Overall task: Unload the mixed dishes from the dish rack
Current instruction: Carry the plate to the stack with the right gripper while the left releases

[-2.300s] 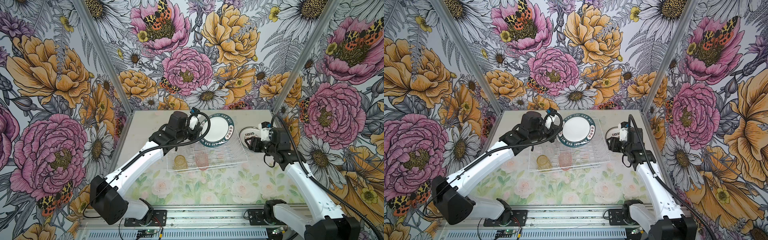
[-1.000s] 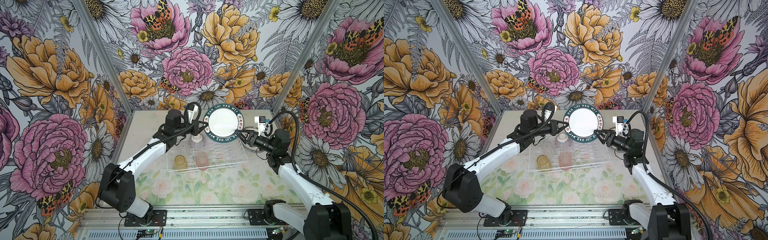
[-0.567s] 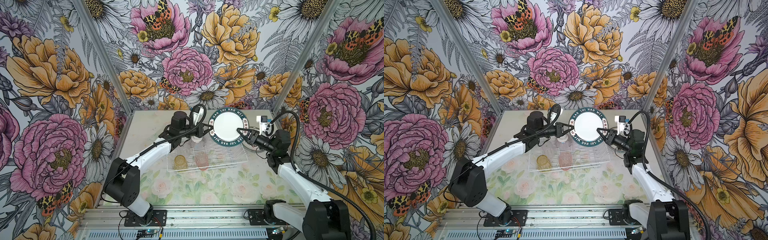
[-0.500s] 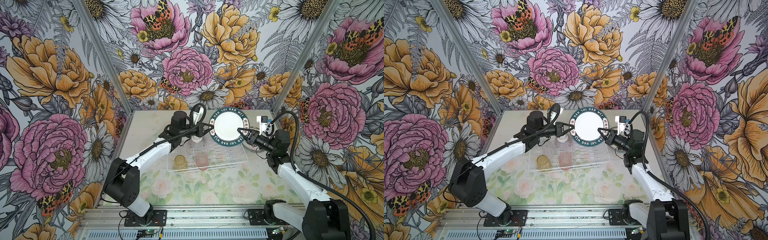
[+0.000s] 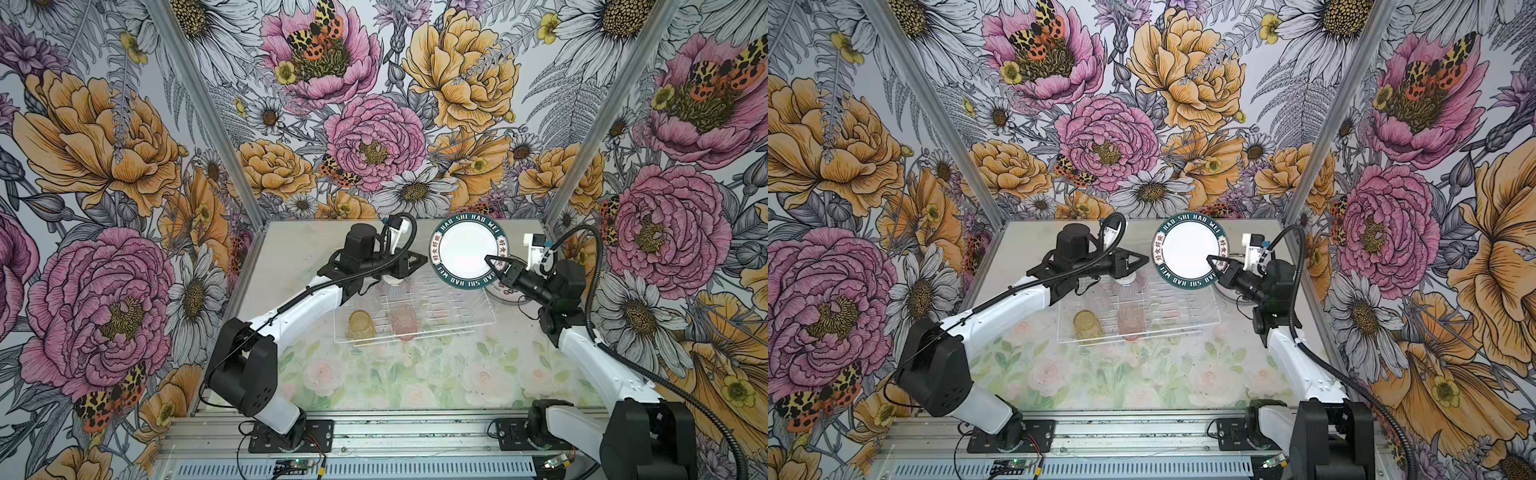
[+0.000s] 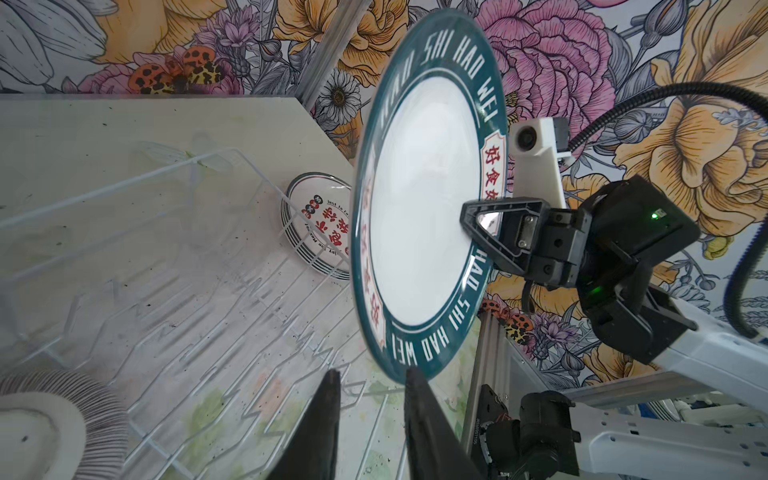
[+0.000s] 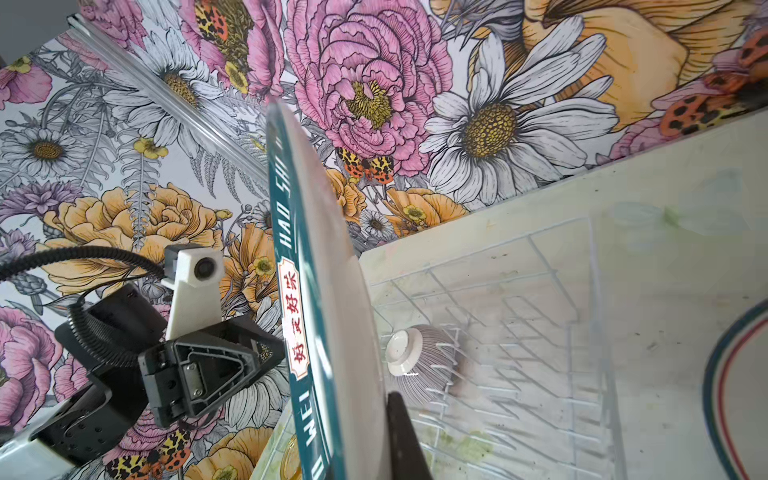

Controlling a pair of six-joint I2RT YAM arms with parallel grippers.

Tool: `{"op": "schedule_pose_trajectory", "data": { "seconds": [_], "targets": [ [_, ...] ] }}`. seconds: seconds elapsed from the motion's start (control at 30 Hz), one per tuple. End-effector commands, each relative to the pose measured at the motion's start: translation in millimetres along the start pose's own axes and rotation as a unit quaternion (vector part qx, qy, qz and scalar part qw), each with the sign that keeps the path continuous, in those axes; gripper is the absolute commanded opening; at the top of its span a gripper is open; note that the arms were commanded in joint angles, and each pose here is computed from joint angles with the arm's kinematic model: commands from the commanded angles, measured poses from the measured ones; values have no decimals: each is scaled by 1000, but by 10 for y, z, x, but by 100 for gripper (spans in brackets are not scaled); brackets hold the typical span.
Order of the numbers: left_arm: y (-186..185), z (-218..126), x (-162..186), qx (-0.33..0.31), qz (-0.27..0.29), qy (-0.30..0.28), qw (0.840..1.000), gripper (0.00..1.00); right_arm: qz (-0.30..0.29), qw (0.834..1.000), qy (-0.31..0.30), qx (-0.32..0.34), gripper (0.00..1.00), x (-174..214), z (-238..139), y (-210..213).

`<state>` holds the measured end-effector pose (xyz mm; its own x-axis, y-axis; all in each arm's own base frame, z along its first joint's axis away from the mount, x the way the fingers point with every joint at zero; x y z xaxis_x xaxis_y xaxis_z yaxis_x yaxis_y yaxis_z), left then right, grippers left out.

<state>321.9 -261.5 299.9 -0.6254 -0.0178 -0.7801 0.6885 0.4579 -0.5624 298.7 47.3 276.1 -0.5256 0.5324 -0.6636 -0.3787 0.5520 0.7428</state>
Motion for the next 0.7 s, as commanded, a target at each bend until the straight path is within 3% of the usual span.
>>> {"op": "schedule_pose_trajectory", "data": {
  "seconds": [0.0, 0.33, 0.67],
  "targets": [
    [-95, -197, -43, -42, 43, -8, 998, 29, -1, 999, -43, 33, 0, -178, -163, -38],
    [47, -612, 170, -202, 67, 13, 977, 29, 54, 975, -53, 209, 0, -189, -460, -722],
    [83, -798, 245, -224, 64, 3, 972, 31, 89, 949, -68, 294, 0, -180, -639, -1210]
  ]
}}
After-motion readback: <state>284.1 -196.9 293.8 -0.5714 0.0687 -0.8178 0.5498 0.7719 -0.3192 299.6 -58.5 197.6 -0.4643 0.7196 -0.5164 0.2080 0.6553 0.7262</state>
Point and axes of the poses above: each gripper's point midway between its finger pads, its own z axis out along the fingers, its own y axis along the line the jaws close on, x = y × z, the point moved 7 cm from there along -z, back along the fingers, and after that the axes turned 1 degree about z, right-handed, at the moved point
